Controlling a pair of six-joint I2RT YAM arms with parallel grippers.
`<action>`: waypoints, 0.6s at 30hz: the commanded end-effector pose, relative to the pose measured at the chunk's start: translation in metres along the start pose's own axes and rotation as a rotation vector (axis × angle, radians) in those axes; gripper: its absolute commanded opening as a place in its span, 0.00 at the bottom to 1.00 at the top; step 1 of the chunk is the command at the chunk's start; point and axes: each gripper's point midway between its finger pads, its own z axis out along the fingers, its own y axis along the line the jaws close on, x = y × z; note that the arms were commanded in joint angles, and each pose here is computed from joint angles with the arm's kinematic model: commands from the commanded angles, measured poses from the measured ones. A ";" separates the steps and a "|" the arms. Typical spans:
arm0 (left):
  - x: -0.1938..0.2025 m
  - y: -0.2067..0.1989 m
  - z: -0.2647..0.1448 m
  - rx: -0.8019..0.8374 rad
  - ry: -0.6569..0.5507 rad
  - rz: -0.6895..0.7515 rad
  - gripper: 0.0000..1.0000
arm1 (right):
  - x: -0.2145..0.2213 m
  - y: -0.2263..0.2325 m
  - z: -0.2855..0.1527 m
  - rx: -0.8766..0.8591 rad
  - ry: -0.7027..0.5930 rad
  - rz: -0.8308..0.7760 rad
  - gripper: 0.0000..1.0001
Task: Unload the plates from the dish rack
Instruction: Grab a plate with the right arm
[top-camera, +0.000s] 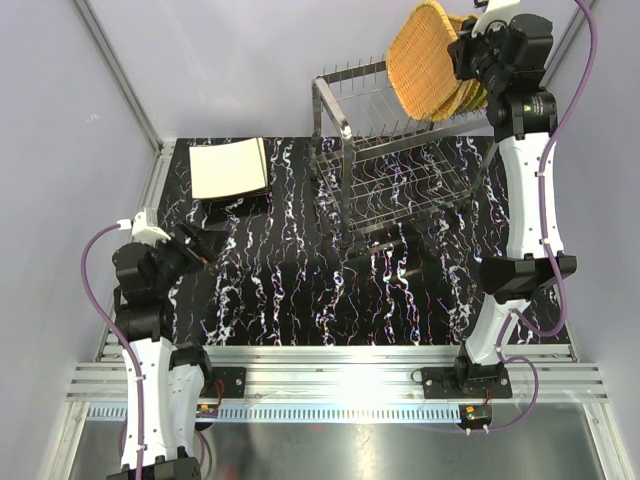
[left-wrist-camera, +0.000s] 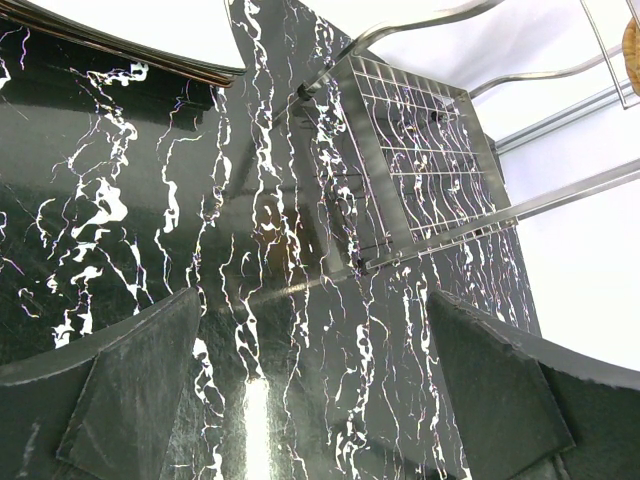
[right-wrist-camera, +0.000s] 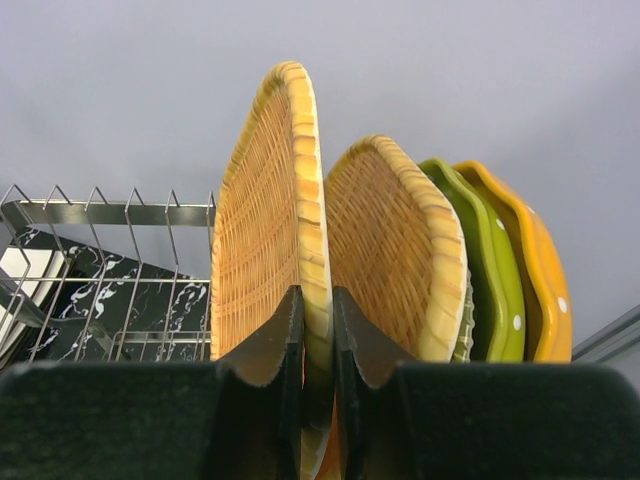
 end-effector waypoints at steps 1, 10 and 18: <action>-0.019 -0.023 -0.005 0.070 -0.047 0.034 0.99 | -0.092 -0.022 -0.038 0.097 -0.274 -0.097 0.00; -0.019 -0.024 -0.004 0.077 -0.047 0.031 0.99 | -0.108 -0.026 -0.045 0.121 -0.341 -0.167 0.00; -0.023 -0.031 -0.004 0.104 -0.054 0.026 0.99 | -0.120 -0.023 -0.054 0.115 -0.382 -0.158 0.00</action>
